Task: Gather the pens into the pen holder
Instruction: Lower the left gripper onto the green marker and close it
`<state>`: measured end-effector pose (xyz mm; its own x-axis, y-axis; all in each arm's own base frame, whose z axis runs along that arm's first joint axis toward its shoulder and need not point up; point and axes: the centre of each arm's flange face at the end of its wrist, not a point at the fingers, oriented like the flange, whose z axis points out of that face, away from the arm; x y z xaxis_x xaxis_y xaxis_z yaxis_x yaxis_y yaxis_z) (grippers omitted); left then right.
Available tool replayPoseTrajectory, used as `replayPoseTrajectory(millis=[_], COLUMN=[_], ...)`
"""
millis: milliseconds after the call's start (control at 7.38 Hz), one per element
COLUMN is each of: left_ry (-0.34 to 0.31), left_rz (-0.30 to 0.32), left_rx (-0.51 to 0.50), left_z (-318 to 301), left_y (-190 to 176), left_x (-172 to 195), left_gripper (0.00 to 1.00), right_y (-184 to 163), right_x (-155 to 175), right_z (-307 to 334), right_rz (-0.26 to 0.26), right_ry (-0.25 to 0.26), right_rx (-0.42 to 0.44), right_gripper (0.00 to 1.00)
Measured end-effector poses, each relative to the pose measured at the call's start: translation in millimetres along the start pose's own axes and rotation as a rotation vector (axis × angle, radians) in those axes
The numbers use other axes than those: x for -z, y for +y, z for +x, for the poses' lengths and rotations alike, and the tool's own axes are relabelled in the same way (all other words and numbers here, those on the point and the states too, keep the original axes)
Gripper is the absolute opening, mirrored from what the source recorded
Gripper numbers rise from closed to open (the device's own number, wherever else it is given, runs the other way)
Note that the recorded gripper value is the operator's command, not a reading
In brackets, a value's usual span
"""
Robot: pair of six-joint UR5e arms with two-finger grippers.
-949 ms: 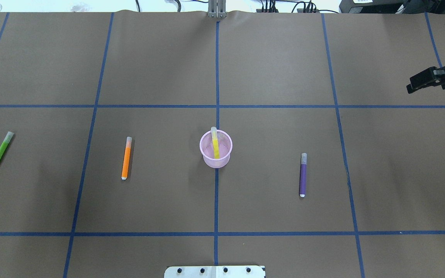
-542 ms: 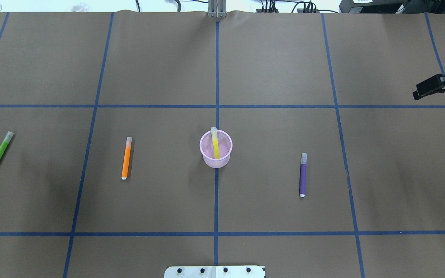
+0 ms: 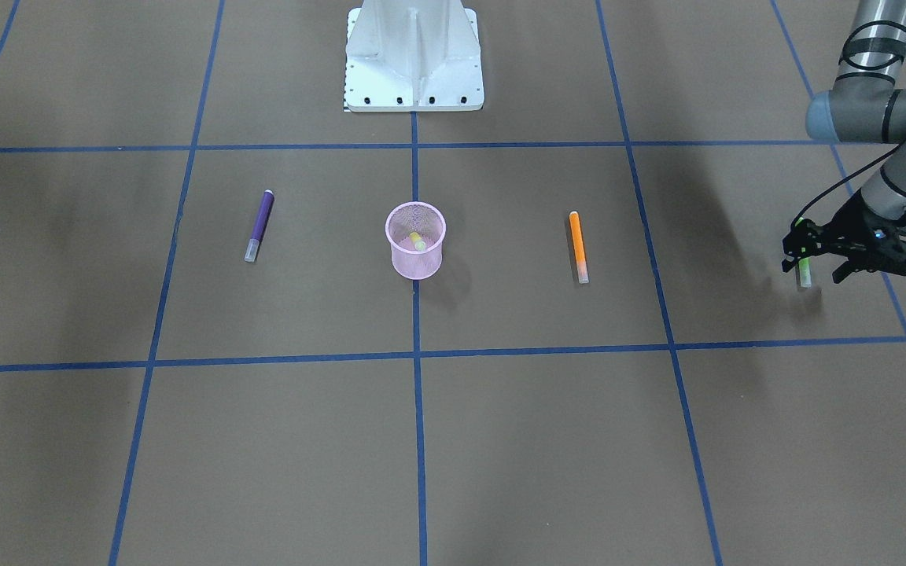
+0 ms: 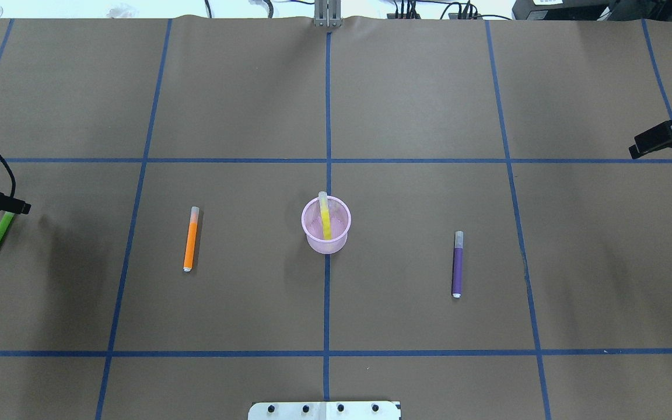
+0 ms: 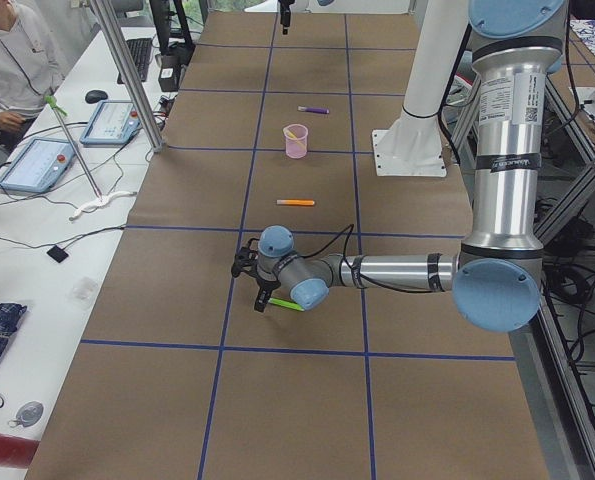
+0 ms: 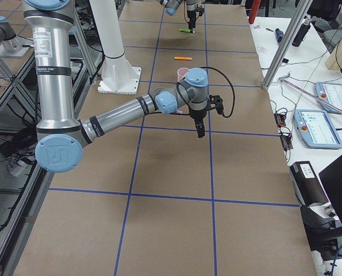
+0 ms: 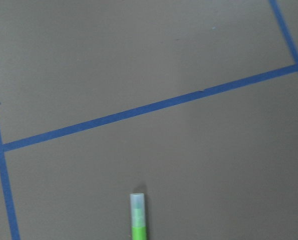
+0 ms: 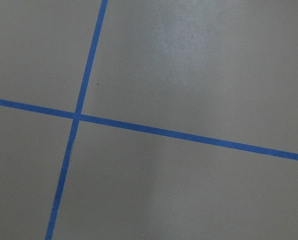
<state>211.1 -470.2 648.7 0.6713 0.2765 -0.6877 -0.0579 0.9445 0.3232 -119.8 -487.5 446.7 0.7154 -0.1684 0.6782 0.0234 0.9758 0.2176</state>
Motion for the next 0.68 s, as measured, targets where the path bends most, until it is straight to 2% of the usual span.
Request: replayPoseTrajectory(millis=[136,271,407,678], left_ry=[0.002,0.006,0.008,0.007], left_rz=[0.003,0.002,0.001,-0.002], left_rx=[-0.005,-0.010,-0.017,-0.035], left_z=[5.1,6.7,6.1,2.7], left_y=[1.9,3.8,6.0,10.7], left_x=[-3.8,-4.0,-2.6,-1.0], left_gripper=[0.37,0.36,0.30,0.11], right_y=[0.3,0.4,0.5,0.6], right_x=[0.6,1.1,1.3,1.3], right_z=[-0.2,-0.4,-0.7,-1.3], right_rz=[0.001,0.002,0.002,0.002], right_ry=[0.000,-0.001,-0.001,-0.001], right_rx=[0.001,0.001,-0.001,-0.004], right_gripper=[1.00,1.00,1.00,1.00])
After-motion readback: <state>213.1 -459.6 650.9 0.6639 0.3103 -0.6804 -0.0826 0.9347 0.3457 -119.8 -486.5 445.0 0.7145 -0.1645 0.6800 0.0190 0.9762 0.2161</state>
